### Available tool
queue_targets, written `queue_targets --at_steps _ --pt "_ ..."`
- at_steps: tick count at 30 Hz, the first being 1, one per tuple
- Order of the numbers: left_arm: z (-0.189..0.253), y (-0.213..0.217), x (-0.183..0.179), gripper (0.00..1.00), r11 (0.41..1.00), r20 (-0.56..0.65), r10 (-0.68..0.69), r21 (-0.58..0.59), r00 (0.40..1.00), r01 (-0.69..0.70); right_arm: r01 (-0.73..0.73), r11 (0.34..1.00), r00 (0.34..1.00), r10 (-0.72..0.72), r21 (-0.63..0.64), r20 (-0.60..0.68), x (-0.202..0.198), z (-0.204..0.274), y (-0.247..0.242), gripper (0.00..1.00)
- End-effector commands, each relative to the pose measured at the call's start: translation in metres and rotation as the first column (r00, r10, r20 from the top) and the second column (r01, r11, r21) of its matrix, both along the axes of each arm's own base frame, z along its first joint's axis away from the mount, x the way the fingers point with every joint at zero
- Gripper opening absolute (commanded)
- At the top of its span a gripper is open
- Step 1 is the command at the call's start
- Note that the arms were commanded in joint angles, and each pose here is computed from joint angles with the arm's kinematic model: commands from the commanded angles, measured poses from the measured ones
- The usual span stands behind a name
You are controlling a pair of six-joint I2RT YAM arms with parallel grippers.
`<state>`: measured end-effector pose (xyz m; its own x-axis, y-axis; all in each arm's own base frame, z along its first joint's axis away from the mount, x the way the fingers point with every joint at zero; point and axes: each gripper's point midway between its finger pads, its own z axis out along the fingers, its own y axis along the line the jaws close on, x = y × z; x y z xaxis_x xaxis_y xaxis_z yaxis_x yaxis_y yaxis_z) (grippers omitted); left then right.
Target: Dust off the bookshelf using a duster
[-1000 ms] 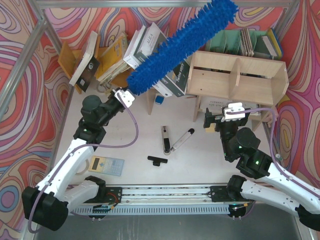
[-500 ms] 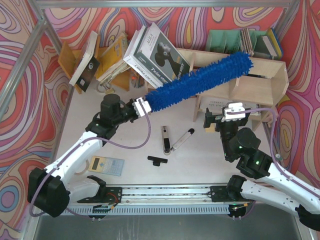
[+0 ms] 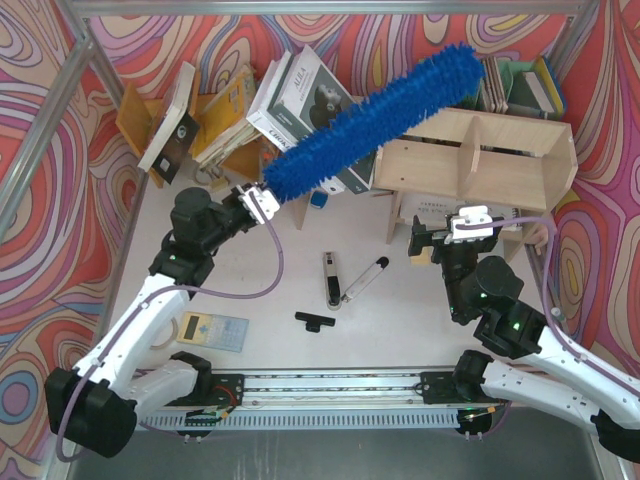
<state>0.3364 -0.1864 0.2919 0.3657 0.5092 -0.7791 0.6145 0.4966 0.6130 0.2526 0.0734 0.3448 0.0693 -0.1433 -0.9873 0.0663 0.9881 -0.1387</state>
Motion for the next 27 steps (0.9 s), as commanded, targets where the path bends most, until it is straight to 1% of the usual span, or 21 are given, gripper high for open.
queue_targets --at_steps 1,6,10,13,15,17,23,25,27 --pt "0.039 0.014 0.003 0.00 0.995 0.121 0.058 -0.082 0.991 -0.048 0.011 1.000 1.000 -0.012 0.013 0.015 0.001 0.004 -0.001 0.99" --pt "0.042 0.017 0.004 0.00 0.995 0.128 0.058 -0.086 0.990 -0.048 0.013 1.000 1.000 -0.013 0.003 0.007 0.002 0.001 0.000 0.99" --pt "0.029 0.007 0.004 0.00 0.998 0.084 0.002 -0.067 0.996 0.004 0.013 1.000 1.000 -0.014 0.008 0.011 0.002 0.003 0.000 0.99" --pt "0.019 -0.001 0.004 0.00 0.996 0.034 -0.026 -0.082 0.999 0.029 0.013 1.000 1.000 -0.013 0.011 0.013 0.001 0.004 -0.001 0.99" --pt "0.010 -0.007 0.003 0.00 0.997 0.014 -0.047 -0.059 0.999 0.048 0.014 1.000 1.000 -0.014 0.016 0.016 0.000 0.005 -0.002 0.99" --pt "0.001 -0.014 0.000 0.00 0.997 0.003 -0.076 -0.013 0.997 0.076 0.013 1.000 1.000 -0.013 0.020 0.020 0.000 0.006 -0.002 0.99" --pt "-0.036 -0.041 -0.012 0.00 0.981 -0.086 -0.159 0.098 0.984 0.167 0.011 1.000 1.000 -0.011 0.025 0.024 -0.001 0.007 -0.003 0.99" --pt "-0.040 -0.042 -0.012 0.00 0.980 -0.095 -0.155 0.114 0.983 0.165 0.008 1.000 1.000 -0.008 0.030 0.025 -0.002 0.008 -0.003 0.99" --pt "-0.037 -0.040 -0.010 0.00 0.983 -0.078 -0.138 0.114 0.987 0.146 0.003 0.999 1.000 -0.004 0.034 0.026 -0.002 0.008 -0.003 0.99"
